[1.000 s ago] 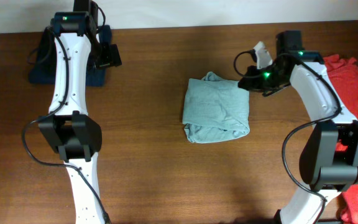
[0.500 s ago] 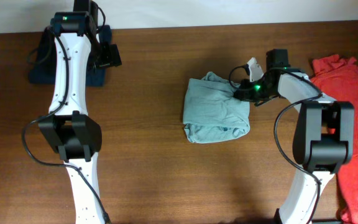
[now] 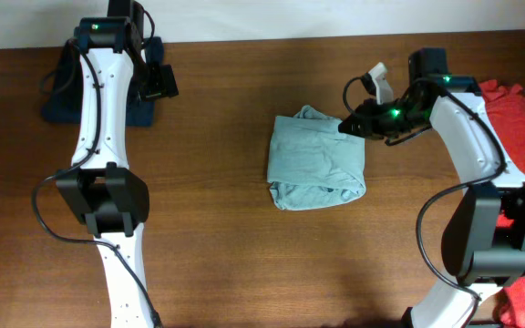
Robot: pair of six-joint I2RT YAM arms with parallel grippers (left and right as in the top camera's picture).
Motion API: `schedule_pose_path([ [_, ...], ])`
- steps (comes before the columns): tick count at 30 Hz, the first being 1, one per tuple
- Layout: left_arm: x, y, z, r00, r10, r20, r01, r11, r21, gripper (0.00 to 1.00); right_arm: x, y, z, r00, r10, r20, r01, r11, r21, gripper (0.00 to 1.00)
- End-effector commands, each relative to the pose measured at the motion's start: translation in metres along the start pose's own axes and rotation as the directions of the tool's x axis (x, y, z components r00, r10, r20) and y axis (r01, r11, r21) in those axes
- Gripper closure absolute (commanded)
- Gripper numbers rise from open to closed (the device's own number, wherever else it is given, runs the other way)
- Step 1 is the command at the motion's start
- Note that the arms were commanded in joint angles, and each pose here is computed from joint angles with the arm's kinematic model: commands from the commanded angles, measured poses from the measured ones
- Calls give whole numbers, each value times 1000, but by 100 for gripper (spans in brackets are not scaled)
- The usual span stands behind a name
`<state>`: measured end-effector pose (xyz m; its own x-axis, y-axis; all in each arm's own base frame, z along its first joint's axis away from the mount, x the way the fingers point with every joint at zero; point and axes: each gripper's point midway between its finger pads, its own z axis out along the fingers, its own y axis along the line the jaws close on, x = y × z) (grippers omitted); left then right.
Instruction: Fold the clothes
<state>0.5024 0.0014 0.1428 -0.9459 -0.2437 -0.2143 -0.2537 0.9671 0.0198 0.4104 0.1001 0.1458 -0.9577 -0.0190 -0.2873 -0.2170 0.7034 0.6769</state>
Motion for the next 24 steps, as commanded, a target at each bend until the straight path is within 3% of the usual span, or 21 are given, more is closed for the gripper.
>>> schedule_pose_path([
  [1, -3, -1, -13, 1000, -2, 30, 1, 1000, 15, 1, 20, 1, 6, 997, -46, -57, 44, 998, -33, 92],
  [8, -3, -1, -13, 1000, -2, 30, 1, 1000, 15, 1, 63, -29, 38, 989, -3, -148, 8, 999, 33, 93],
  [15, -3, -1, -13, 1000, -2, 30, 1, 1000, 15, 1, 88, -57, 70, 993, -31, -116, 36, 999, 35, 92],
  [24, -3, -1, -13, 1000, -2, 30, 1, 1000, 15, 1, 95, -63, 77, 995, -15, -102, 18, 999, 32, 91],
])
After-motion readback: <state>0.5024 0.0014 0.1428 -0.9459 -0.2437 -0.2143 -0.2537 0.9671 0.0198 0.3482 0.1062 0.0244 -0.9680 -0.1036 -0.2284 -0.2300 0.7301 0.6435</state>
